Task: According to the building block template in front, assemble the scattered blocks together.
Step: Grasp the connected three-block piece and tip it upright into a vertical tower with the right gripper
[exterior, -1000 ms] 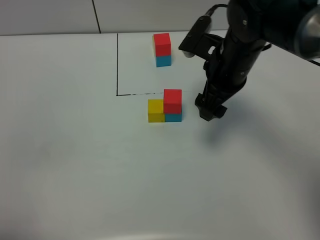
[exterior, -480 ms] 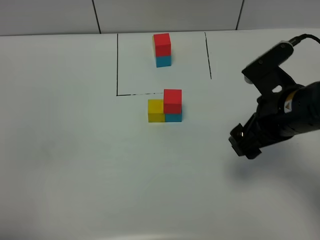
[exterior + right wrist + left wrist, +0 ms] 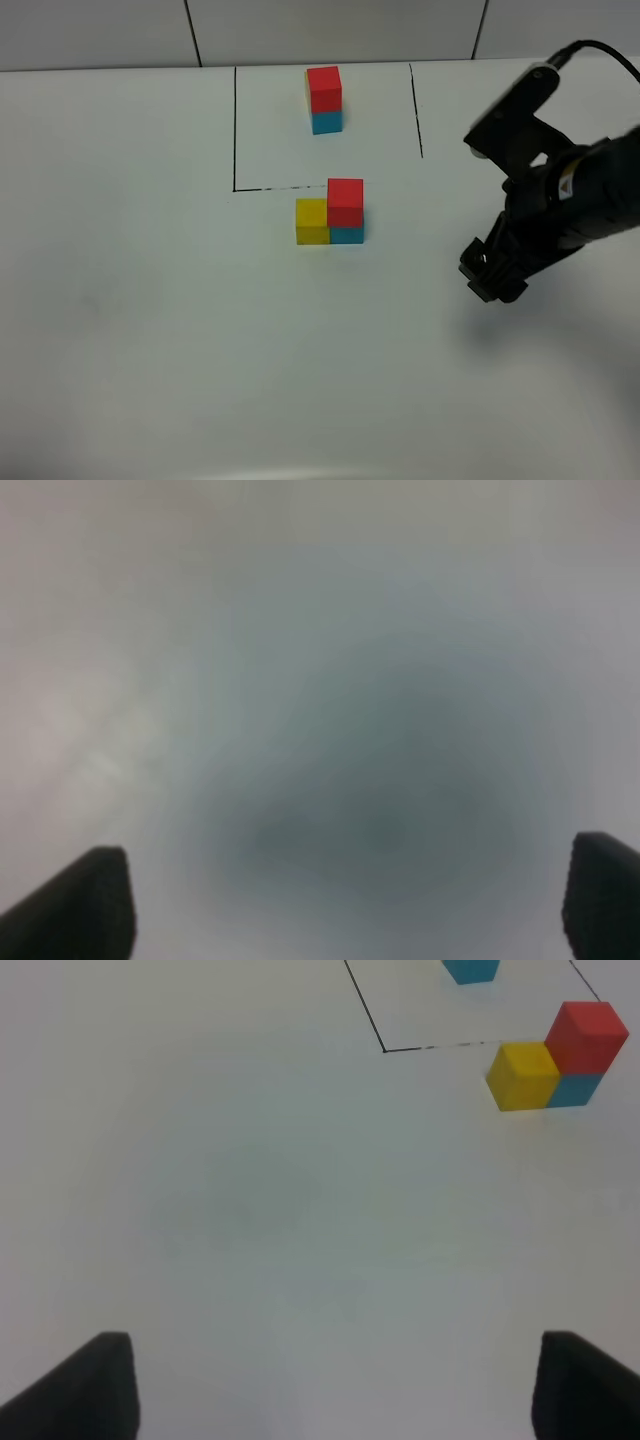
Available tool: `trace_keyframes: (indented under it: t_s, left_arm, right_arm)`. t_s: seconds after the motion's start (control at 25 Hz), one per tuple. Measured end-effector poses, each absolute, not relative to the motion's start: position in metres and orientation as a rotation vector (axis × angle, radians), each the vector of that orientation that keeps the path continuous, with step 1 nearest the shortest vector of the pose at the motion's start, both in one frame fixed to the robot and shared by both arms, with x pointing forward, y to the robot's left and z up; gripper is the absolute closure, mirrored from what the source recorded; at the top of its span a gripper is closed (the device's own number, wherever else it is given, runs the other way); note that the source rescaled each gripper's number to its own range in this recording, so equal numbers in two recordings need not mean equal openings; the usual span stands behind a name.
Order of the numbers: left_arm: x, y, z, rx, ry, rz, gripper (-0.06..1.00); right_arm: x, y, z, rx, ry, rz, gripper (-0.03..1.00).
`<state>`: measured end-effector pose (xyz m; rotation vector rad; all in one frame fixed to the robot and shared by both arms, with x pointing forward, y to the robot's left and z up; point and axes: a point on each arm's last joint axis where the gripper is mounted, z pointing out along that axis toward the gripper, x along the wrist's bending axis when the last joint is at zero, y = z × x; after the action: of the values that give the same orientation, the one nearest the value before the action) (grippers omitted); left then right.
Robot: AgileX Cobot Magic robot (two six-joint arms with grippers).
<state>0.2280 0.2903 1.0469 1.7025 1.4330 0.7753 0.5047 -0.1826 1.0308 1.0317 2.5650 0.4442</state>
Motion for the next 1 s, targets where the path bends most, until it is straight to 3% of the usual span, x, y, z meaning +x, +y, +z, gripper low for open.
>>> trace_keyframes:
  t_s: [0.36,0.64,1.0]
  left_arm:
    - [0.228,0.29,1.047,1.702,1.433,0.775,0.19]
    - [0.228,0.29,1.047,1.702,1.433,0.775,0.19]
    - [0.228,0.29,1.047,1.702,1.433,0.775,0.19]
  right_arm:
    - [0.574,-0.114,1.044,0.479,2.82,0.244,0.22]
    - [0.61,-0.071,1.014,0.253,2.944,0.177,0.22]
    - [0.64,-0.043,0.992,0.14,2.959,0.195,0.22]
